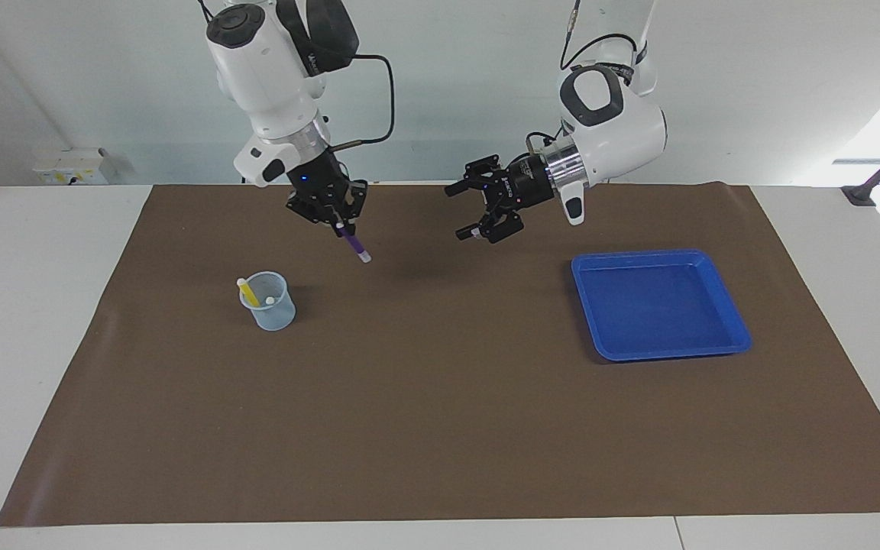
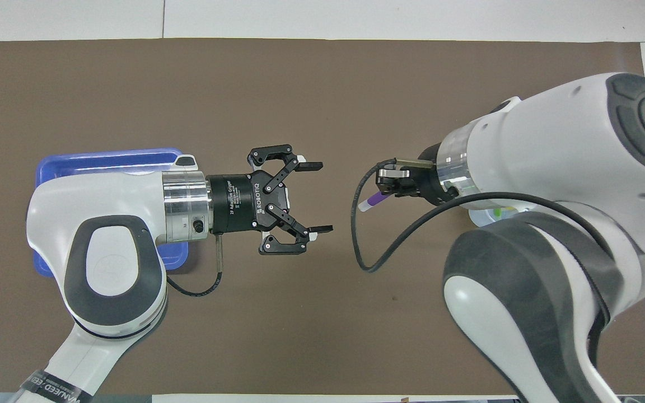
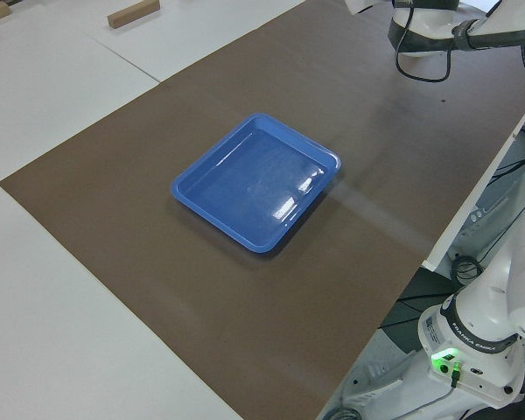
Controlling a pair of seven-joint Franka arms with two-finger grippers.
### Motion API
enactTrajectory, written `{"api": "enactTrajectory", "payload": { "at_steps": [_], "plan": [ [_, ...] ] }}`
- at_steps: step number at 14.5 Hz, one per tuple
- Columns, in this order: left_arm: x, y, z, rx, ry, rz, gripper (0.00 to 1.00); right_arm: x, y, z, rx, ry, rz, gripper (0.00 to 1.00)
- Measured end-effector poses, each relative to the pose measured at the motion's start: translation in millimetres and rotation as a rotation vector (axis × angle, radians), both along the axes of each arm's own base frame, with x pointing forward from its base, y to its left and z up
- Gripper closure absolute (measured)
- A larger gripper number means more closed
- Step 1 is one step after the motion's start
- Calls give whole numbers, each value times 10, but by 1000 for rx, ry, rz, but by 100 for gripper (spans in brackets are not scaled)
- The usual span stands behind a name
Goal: Transfer and insert pens with both arms
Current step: 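Carry the purple pen into the cup with the right gripper while the left withdraws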
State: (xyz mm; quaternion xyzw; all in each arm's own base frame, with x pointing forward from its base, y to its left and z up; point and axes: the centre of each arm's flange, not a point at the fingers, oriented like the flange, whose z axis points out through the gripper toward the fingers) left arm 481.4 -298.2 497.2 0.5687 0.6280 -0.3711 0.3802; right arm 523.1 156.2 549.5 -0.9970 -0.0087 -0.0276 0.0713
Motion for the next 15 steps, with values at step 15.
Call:
{"api": "enactTrajectory", "payload": {
  "at_steps": [15],
  "plan": [
    [529, 951, 371, 663, -390, -681, 0, -230, -915, -855, -341, -53, 243, 82]
  ]
}}
